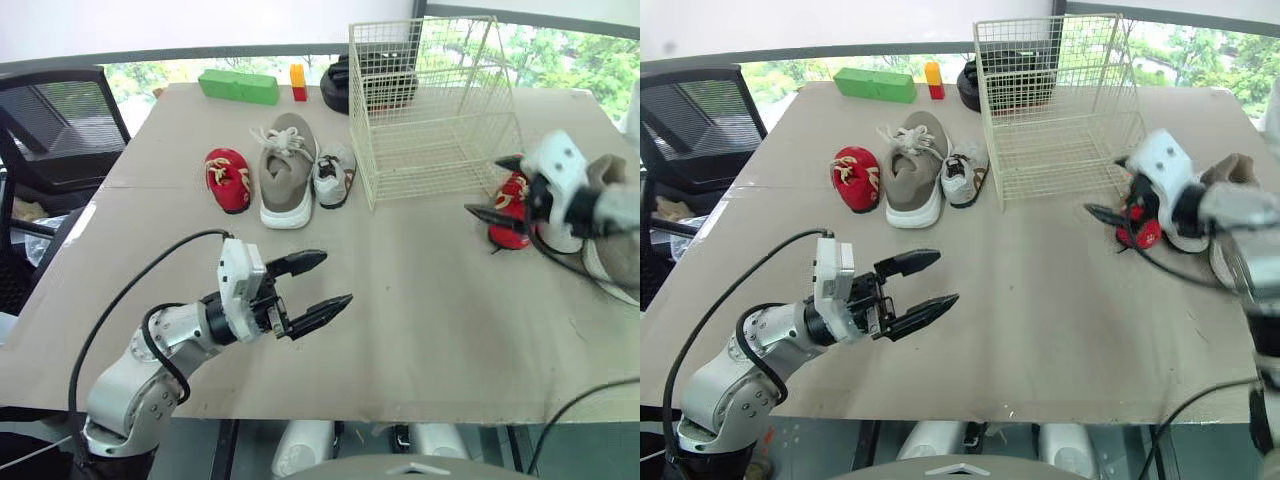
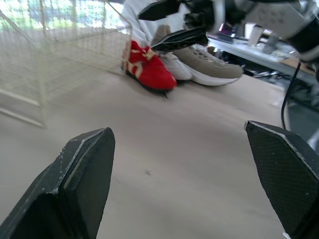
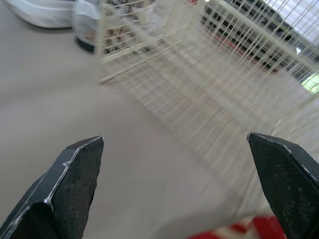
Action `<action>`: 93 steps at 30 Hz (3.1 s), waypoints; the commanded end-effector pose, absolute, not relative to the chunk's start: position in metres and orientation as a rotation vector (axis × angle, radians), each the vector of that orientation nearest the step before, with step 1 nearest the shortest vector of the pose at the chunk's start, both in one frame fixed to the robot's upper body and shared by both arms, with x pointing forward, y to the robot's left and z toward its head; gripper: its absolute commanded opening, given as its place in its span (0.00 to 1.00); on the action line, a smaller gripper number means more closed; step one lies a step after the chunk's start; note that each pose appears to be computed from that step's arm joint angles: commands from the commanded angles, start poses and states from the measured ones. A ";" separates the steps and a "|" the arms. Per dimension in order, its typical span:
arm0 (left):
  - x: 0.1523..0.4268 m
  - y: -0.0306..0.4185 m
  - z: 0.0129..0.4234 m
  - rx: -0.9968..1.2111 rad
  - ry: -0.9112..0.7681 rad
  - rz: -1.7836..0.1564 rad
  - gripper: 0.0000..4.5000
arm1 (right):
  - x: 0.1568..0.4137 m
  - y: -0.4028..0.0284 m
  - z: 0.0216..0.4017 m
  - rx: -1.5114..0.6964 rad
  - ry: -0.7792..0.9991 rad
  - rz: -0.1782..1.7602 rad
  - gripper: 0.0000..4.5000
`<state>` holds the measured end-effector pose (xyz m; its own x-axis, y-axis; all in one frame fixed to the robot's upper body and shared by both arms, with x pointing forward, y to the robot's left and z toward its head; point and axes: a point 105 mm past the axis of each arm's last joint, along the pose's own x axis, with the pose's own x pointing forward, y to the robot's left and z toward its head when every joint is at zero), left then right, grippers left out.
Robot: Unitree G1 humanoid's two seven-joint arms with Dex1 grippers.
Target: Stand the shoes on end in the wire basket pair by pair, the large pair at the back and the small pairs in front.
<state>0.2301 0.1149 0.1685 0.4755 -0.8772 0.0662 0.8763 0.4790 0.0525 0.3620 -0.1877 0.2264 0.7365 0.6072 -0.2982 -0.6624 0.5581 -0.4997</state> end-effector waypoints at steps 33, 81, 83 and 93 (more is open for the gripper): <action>0.217 0.102 0.170 0.031 -0.142 -0.969 1.00 | 0.395 -0.149 0.241 -1.059 0.497 1.224 0.03; 0.220 0.112 0.167 0.063 -0.123 -0.978 1.00 | 0.352 -0.144 0.254 -0.921 0.398 1.225 0.75; 0.220 0.112 0.166 0.061 -0.121 -0.979 1.00 | 0.358 -0.148 0.248 -0.926 0.424 1.180 0.75; 0.226 0.117 0.168 0.077 -0.124 -0.994 1.00 | 0.390 -0.127 0.215 -0.919 0.487 1.169 0.39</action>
